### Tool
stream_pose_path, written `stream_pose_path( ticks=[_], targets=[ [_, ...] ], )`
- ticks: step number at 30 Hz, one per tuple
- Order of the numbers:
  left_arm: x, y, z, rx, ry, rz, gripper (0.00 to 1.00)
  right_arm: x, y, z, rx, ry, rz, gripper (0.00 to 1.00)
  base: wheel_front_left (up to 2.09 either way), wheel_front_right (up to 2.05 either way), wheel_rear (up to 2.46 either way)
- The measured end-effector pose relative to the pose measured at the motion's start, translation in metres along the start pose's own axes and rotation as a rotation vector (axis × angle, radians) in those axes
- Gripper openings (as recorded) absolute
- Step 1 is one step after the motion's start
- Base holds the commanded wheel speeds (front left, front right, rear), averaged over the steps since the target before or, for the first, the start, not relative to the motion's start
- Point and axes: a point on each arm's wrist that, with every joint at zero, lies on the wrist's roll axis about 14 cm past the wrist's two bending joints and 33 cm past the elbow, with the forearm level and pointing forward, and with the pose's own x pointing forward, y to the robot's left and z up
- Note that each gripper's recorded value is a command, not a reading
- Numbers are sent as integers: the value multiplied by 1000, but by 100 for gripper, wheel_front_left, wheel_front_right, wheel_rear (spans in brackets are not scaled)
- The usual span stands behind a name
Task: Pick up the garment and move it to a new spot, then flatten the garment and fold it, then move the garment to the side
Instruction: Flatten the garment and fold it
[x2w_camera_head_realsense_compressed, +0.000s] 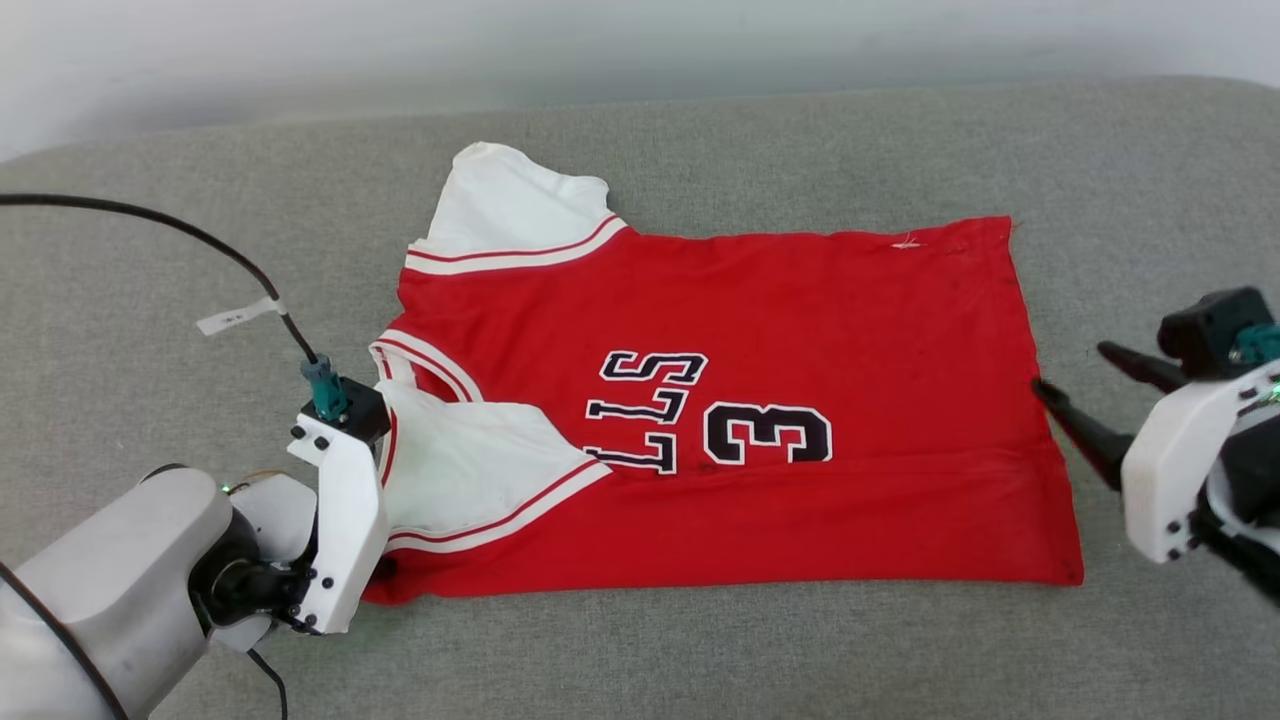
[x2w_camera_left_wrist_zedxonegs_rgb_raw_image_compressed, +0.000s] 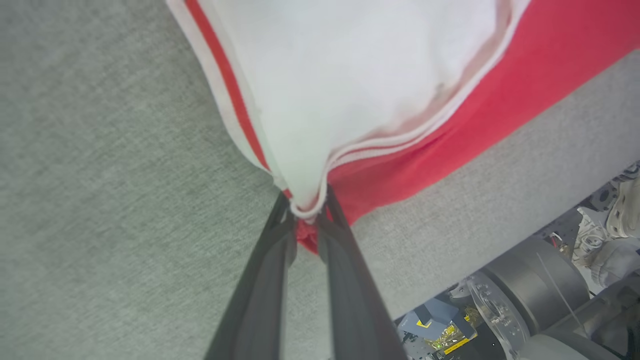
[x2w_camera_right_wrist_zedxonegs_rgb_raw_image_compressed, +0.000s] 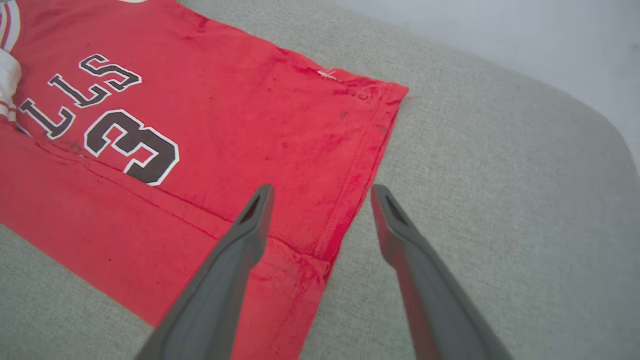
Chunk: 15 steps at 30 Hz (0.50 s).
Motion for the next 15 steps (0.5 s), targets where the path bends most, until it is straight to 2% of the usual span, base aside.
stream_pose_path(
  ticks=[4,7,11,15],
  targets=[
    [-12,-6,6,35,-54,-2,0,-11,-10,6,-93,104,-4,100,0,0,0],
    [-22,-10,10,59,-88,-10,0,-20,-11,-1,-119,231,17,100,0,0,0],
    [-30,-15,11,82,-117,-17,0,-29,-11,-19,-115,408,50,100,0,0,0],
    [-33,-19,10,96,-128,-26,0,-33,-7,-48,-64,567,88,100,0,0,0]
  ],
)
